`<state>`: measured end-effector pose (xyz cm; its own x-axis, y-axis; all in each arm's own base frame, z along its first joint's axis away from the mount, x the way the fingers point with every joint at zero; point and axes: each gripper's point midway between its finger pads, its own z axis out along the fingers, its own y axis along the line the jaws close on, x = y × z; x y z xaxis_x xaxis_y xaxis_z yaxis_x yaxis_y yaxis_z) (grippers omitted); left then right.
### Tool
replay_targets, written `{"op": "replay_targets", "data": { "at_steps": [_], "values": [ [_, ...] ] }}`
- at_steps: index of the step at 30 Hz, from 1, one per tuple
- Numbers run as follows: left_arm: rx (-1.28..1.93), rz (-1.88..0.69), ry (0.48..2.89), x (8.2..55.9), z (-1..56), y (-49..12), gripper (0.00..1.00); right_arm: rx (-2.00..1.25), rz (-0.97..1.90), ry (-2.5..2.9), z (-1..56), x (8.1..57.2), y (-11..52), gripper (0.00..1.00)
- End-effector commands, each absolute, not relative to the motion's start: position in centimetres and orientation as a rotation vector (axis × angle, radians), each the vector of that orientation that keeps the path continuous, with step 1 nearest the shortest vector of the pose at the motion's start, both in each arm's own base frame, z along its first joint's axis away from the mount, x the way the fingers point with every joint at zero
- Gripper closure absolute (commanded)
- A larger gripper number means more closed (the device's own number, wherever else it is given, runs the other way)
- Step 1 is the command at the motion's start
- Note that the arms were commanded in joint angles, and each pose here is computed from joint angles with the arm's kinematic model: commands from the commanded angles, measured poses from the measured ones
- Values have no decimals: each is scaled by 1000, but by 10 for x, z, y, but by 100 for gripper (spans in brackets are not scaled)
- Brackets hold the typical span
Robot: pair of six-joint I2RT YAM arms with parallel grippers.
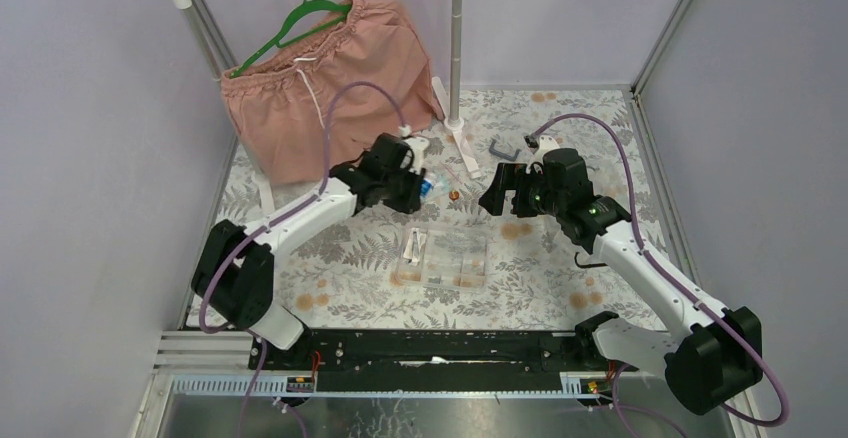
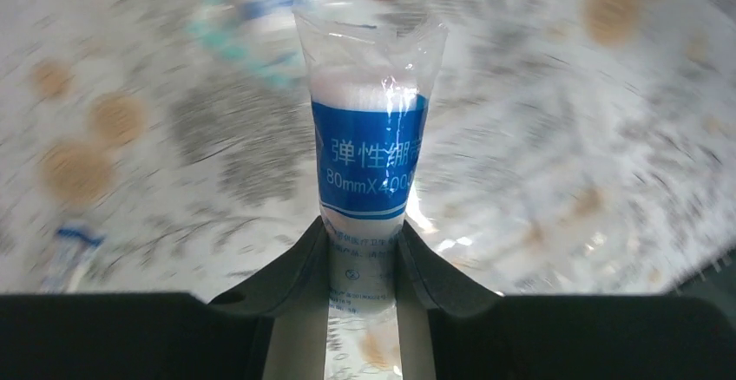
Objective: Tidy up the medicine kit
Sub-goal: Pick up the medical item at the center of the board, then place the medical item at the medicine box compartment.
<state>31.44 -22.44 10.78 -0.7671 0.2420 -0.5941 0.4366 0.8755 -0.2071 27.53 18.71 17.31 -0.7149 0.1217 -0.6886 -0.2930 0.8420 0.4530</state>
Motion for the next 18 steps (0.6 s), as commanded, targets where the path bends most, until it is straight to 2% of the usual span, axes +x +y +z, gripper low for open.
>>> {"op": "replay_targets", "data": {
  "at_steps": [1, 6, 13, 18],
  "values": [
    [926, -618, 2368, 269, 116, -272, 74, -135, 728, 2210, 190, 278, 190, 0],
    [1008, -696, 2351, 246, 106, -284, 73, -111, 685, 2195, 192, 276, 182, 0],
    [1316, -666, 1932, 215, 115, -300, 73, -38, 588, 2132, 204, 279, 162, 0],
    [1510, -696, 1757, 198, 115, -304, 73, 25, 551, 2082, 212, 280, 151, 0]
  ]
}}
